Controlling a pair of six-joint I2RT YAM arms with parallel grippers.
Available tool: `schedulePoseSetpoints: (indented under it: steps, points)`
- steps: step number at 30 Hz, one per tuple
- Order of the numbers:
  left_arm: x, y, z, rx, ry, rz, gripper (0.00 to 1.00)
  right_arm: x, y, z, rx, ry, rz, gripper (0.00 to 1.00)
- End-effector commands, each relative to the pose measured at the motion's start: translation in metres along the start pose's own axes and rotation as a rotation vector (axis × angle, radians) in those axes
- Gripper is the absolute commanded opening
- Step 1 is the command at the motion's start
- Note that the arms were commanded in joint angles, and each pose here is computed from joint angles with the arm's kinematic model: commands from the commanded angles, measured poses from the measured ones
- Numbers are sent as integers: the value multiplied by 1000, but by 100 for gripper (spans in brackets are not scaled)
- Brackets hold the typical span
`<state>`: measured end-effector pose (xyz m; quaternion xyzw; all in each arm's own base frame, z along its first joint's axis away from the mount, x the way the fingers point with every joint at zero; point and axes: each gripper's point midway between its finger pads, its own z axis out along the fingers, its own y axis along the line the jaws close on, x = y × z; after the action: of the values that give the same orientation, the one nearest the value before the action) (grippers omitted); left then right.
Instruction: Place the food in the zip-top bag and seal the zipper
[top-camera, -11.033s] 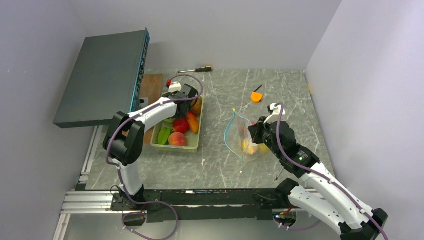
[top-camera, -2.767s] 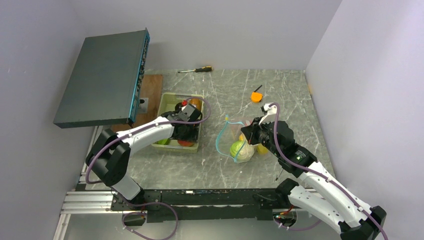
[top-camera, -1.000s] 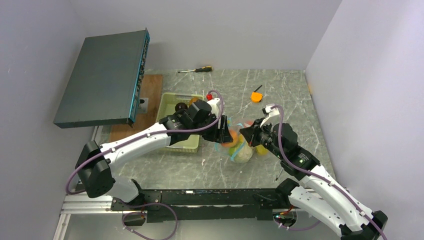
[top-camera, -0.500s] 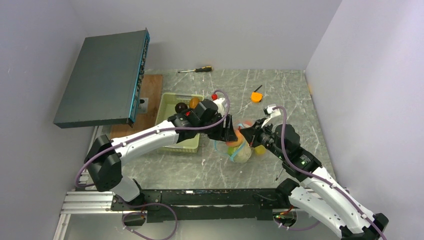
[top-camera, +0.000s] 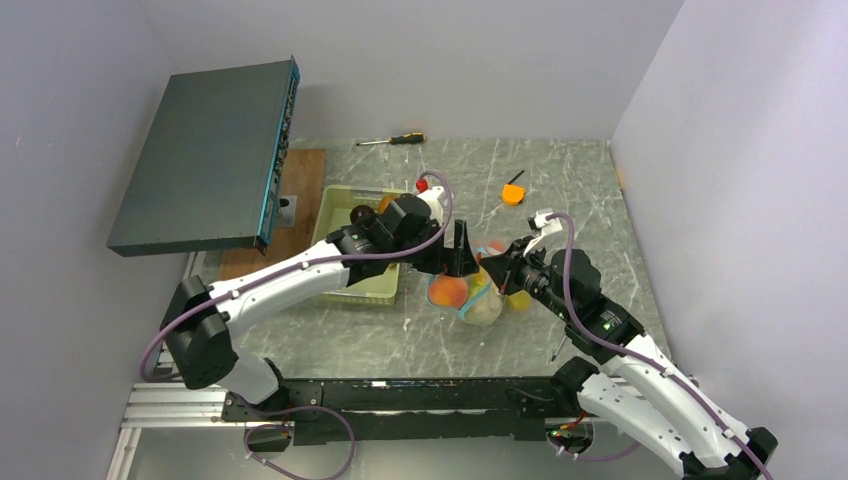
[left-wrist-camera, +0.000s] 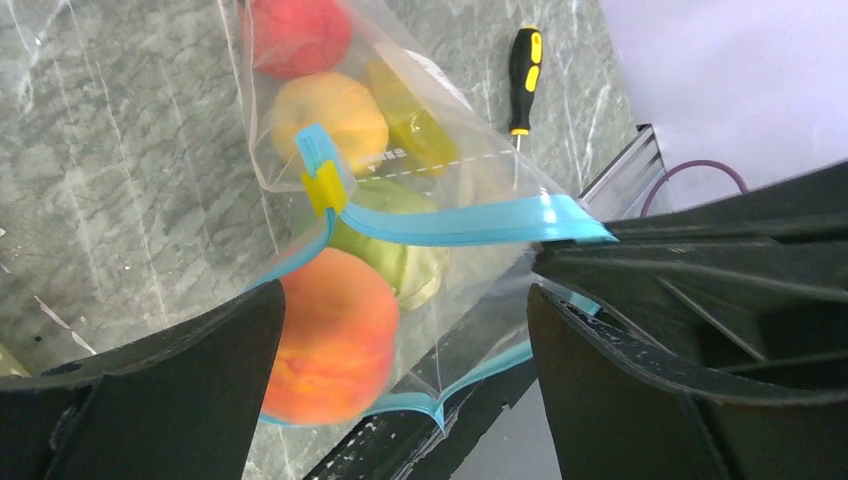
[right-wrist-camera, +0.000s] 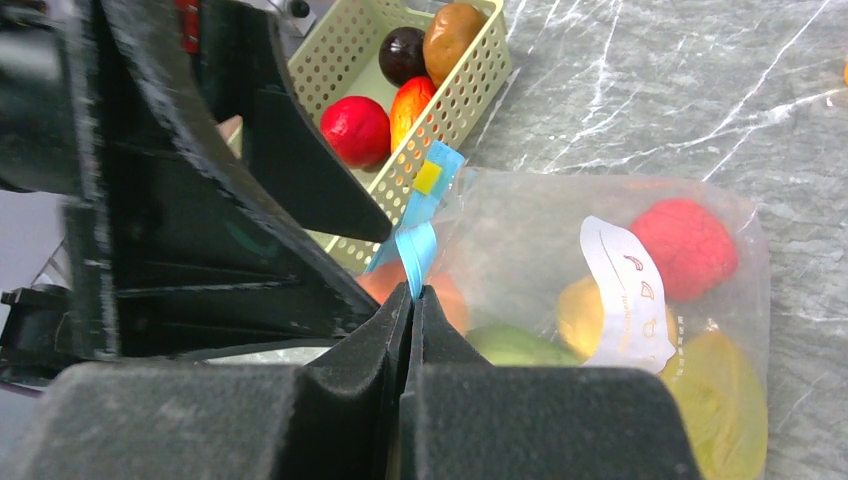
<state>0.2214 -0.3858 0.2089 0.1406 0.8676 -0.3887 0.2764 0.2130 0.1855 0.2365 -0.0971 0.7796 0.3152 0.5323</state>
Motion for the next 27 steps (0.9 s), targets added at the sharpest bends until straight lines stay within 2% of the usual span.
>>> schedulePoseSetpoints:
  steps: [1, 4, 8, 10, 12, 18, 24, 27]
  points:
    - [-21, -14, -27, 27, -102, 33, 95, -18, 10, 0, -41, -70, -10, 0]
    - [-20, -8, -34, 2, -106, 31, 94, -18, 10, 1, -43, -68, -12, 0]
    - [-7, 1, -37, -21, -82, 35, 87, -19, 11, 2, -44, -70, -11, 0]
    - [3, 11, -37, -45, -66, 19, 79, -19, 12, 3, -50, -69, -13, 0]
    - [13, 24, -37, -88, -48, 8, 66, -19, 9, 3, -33, -59, -15, 0]
    - [35, 46, -28, -133, -20, -27, 48, -21, 10, 1, -36, -68, -18, 0]
    - [47, 51, -13, -130, 0, -55, 43, -20, 10, 2, -38, -67, -18, 0]
    - [48, 54, -7, -142, 10, -47, 43, -20, 10, 3, -41, -66, -19, 0]
